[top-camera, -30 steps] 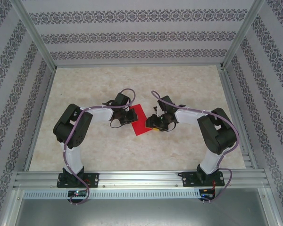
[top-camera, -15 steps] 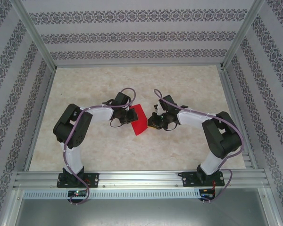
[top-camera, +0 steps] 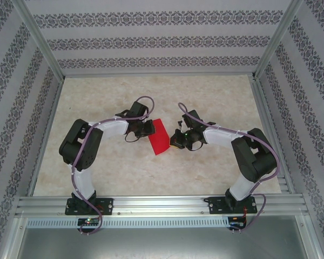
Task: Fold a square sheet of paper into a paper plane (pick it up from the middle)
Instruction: Third fold the triangle at the center of the table.
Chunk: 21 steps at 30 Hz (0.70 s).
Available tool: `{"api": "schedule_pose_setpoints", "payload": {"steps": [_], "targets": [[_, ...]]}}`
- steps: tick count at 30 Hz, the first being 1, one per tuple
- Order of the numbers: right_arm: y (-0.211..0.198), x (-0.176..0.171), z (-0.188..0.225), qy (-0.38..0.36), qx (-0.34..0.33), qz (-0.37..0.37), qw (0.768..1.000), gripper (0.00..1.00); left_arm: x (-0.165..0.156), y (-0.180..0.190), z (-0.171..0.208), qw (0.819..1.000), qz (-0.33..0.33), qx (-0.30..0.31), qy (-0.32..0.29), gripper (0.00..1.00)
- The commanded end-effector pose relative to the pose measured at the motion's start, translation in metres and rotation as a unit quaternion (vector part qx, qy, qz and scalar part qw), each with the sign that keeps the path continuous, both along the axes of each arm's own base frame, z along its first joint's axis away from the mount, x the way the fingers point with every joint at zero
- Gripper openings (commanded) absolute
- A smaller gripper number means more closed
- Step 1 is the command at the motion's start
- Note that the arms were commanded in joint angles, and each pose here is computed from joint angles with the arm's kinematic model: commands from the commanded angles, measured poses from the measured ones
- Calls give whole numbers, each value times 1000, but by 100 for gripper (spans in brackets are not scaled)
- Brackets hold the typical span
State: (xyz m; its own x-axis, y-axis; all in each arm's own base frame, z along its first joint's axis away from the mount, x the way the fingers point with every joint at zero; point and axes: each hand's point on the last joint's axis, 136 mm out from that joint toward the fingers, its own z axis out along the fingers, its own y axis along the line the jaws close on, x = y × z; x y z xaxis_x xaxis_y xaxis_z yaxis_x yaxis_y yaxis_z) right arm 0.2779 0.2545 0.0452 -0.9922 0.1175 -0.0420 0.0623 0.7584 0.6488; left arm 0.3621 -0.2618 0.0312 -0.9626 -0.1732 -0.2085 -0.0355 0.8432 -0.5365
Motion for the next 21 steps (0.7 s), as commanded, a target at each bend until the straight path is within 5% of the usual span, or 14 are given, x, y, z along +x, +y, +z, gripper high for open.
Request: {"api": "schedule_pose_setpoints", "payload": {"steps": [1, 12, 21], "targets": [[9, 9, 13, -15, 22, -1, 1000, 0, -3, 12, -19, 999, -2, 33, 18, 11], [55, 33, 29, -54, 70, 33, 996, 0, -7, 17, -30, 998, -10, 54, 32, 10], [77, 51, 23, -68, 73, 46, 994, 0, 5, 6, 2, 999, -17, 27, 0, 11]]}}
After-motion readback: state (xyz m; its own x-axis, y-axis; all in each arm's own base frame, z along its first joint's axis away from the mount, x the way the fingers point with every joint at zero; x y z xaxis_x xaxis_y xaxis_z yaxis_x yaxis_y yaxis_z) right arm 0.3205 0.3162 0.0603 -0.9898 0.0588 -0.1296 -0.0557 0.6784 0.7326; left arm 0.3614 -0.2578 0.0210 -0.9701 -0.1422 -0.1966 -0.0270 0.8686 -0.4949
